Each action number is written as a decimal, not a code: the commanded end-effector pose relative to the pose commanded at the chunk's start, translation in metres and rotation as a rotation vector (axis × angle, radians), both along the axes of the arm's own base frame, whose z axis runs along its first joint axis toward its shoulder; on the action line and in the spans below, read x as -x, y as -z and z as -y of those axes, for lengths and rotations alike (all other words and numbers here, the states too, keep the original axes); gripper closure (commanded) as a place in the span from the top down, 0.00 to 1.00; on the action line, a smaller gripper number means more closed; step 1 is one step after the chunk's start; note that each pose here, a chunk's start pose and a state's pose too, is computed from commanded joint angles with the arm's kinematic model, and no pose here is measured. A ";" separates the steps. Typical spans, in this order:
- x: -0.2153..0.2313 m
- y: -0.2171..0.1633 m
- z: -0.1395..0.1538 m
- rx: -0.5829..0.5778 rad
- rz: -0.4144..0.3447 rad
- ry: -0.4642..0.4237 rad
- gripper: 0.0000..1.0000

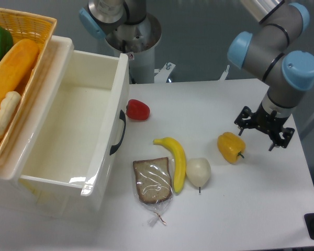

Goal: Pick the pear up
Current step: 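Move the gripper over the yellow pepper toward the pale pear, then lower the open gripper down around the pale pear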

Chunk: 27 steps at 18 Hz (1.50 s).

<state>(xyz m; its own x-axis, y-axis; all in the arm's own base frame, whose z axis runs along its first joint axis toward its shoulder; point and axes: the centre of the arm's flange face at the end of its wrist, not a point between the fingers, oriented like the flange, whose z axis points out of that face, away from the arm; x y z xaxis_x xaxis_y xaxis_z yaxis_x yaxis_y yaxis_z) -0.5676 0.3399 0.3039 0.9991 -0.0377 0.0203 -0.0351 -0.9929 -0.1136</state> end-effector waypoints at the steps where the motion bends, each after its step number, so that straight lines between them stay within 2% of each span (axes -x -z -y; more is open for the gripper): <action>1: -0.002 -0.003 0.000 -0.004 0.007 -0.071 1.00; 3: -0.008 -0.003 -0.009 -0.001 0.018 -0.152 1.00; 7: -0.019 0.003 -0.026 0.009 0.036 -0.189 1.00; 9: -0.022 0.004 -0.032 0.007 0.045 -0.248 1.00; 15: -0.041 0.026 -0.073 0.035 0.089 -0.373 1.00; 21: -0.051 0.035 -0.087 0.046 0.112 -0.413 1.00; 24: -0.059 0.049 -0.100 0.065 0.131 -0.463 1.00; 27: -0.061 0.059 -0.109 0.075 0.141 -0.462 1.00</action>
<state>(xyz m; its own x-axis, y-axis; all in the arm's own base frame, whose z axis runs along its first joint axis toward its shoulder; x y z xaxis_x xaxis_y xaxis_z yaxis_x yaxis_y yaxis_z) -0.5068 0.4485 0.2448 0.8985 0.4155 0.1419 0.4214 -0.9068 -0.0130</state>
